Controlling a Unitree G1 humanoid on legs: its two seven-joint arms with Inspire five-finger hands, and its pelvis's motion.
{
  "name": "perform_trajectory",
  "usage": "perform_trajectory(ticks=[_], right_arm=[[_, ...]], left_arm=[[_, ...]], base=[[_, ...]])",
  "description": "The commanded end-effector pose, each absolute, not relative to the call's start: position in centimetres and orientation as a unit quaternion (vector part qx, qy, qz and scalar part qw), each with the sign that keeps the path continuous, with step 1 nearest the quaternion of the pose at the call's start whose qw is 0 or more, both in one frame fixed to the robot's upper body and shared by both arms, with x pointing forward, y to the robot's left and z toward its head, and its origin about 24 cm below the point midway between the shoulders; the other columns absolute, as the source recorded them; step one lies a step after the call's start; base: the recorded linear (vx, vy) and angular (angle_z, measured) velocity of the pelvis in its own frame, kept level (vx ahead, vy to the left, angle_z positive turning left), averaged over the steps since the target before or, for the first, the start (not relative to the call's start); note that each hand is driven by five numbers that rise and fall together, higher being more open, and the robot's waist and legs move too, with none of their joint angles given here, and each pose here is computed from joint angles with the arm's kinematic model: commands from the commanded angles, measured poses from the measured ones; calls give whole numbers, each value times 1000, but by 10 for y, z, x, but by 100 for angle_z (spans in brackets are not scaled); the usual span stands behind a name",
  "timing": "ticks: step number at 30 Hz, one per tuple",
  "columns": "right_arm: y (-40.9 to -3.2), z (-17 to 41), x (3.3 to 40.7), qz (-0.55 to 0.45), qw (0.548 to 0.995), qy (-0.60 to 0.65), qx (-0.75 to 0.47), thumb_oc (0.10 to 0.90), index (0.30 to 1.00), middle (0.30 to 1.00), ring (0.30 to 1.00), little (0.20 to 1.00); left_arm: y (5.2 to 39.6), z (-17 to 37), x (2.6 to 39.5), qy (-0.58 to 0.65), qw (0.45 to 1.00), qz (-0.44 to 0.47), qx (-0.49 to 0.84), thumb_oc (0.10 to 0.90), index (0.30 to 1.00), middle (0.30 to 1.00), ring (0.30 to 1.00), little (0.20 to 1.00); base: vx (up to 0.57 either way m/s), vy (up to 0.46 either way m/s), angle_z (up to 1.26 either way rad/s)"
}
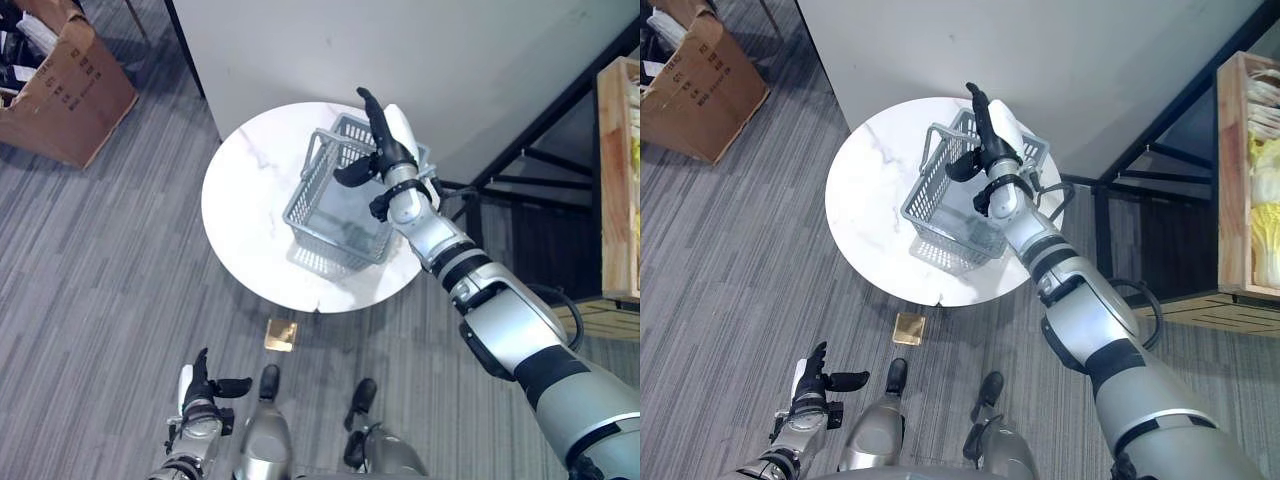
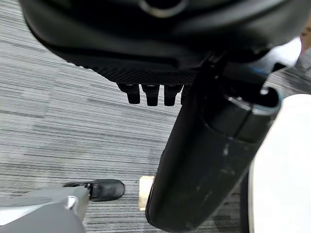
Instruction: Get the vegetables into the basket
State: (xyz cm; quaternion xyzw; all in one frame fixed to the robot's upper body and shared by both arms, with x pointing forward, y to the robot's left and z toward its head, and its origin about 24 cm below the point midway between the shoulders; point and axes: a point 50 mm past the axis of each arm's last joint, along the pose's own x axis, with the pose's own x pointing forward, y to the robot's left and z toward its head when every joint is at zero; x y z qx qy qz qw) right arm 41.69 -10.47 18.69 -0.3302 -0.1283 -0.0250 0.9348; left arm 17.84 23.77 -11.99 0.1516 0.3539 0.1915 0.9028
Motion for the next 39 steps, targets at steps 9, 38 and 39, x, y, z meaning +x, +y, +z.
perform_trajectory(ticks=[9, 38, 39], right_arm=[[-122, 262, 426, -74, 891, -206, -398, 400, 300, 300, 300, 300], [-147, 203, 427, -24, 850, -117, -512, 400, 300, 300, 300, 300], [-140, 216, 425, -20, 845, -155, -511, 400, 300, 300, 300, 300]], left_arm=[[227, -98, 221, 287, 934, 149, 148, 900, 1000, 1000, 1000, 1000], [191, -125, 200, 383, 917, 32, 112, 900, 1000, 1000, 1000, 1000], [192, -125, 199, 385, 915, 34, 114, 900, 1000, 1000, 1000, 1000]], base=[[1, 34, 7], [-3, 19, -1], [0, 0, 0]])
